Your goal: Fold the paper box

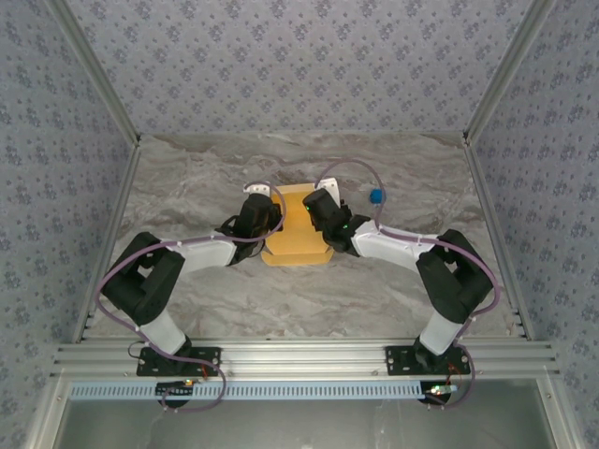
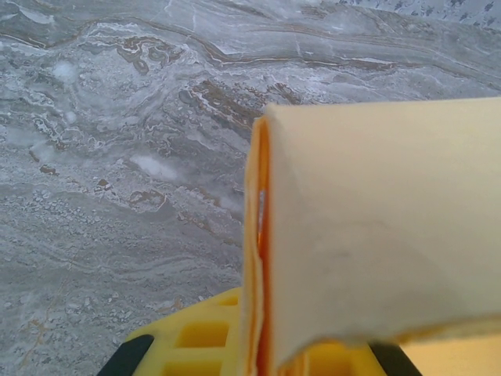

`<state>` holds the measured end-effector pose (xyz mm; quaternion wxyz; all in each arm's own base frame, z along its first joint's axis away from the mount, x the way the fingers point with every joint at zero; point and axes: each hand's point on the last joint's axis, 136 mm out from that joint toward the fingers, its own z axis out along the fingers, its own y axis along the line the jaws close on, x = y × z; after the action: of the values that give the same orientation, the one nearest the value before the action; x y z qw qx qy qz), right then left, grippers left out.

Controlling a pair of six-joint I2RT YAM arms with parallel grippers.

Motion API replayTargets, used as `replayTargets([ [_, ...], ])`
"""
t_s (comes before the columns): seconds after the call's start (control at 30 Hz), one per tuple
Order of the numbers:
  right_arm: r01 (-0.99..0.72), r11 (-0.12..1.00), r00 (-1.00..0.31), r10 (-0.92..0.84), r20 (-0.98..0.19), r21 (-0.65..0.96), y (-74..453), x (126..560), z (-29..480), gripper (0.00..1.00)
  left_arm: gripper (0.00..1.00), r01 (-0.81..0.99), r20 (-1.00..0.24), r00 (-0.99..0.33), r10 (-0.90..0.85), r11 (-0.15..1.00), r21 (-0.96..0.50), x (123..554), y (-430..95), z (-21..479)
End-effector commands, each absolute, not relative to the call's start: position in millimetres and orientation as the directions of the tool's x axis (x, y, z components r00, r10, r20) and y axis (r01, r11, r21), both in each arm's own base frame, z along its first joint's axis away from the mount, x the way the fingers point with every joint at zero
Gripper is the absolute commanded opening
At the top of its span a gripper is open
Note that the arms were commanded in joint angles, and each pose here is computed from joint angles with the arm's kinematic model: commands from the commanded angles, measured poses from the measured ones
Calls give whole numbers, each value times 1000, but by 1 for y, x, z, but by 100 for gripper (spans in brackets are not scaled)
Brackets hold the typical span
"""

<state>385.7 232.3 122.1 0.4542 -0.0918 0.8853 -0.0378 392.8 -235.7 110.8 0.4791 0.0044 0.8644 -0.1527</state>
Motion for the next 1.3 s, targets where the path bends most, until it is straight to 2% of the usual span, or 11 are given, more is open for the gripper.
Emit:
replayTargets([
  [0.0,-126,984,-570,-176,-803,-126,228,383,128,35,0,138,-855,-488,-179,951,-278,403,-233,137],
  [0.17,-72,982,-584,-184,-791,-176,218,385,128,25,0,139,-853,-490,-179,950,-280,403,-234,136],
  [0.4,47,968,-598,-170,-783,-246,201,387,131,19,0,138,-853,-489,-181,950,-281,402,-233,137],
  [0.97,224,906,-577,-173,-798,-359,188,393,139,20,0,132,-843,-503,-191,947,-294,402,-235,130],
  [1.27,237,897,-581,-177,-795,-373,184,395,137,19,0,131,-841,-506,-192,946,-295,402,-236,129],
])
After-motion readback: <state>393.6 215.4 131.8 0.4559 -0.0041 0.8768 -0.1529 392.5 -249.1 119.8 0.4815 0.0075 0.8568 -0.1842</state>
